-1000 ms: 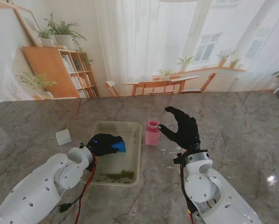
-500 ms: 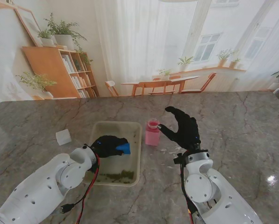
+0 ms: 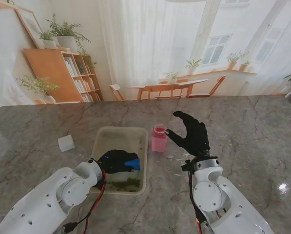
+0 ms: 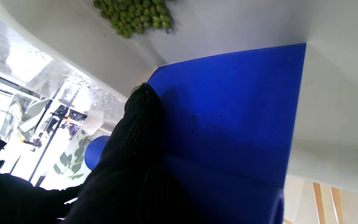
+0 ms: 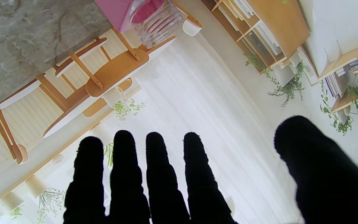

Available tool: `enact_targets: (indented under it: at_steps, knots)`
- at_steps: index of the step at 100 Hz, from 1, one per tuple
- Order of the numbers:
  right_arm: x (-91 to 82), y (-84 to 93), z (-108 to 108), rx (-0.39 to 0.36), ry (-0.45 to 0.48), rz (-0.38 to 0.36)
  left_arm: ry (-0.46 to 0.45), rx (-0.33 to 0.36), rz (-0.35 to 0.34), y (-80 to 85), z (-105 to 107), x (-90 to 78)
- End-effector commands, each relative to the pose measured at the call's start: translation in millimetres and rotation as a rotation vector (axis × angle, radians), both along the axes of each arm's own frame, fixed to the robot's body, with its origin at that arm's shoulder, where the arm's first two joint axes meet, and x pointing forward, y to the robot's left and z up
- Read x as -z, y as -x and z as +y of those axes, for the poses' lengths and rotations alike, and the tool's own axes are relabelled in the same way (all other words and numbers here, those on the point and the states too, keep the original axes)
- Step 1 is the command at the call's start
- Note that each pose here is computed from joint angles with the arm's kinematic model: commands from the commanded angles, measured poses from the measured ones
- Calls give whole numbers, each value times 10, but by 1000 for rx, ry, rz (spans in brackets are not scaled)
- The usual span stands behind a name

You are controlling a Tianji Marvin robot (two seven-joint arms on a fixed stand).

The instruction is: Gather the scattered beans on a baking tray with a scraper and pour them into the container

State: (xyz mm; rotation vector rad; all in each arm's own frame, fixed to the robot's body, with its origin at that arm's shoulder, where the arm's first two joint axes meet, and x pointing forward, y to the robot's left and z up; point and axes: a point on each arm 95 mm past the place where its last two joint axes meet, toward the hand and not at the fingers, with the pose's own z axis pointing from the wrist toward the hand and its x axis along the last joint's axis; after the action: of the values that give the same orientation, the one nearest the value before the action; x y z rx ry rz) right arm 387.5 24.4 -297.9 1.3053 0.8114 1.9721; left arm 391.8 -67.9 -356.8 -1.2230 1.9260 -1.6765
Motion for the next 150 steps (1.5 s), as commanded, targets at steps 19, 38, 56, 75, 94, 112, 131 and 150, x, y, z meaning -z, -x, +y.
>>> enact_targets:
  at_steps: [19,38,56,75,94,112,131,150]
  knots:
    - [2,9,9,-3,-3,10,-50,11,142,415,17,418]
    - [2,10,8,-3,-3,10,-39,1,160,526,24,430]
    - [3,9,13,-4,-2,9,-50,8,157,603,22,407]
    - [2,9,11,-3,-1,10,-62,10,173,673,28,395]
    - [2,9,13,-4,-1,10,-69,3,176,697,47,389]
    - [3,9,17,-6,-1,11,-64,-6,157,681,56,357]
    - [5,6,19,-7,-1,13,-65,-26,78,577,74,275]
    - [4,3,20,-8,1,15,-55,-48,6,368,100,90]
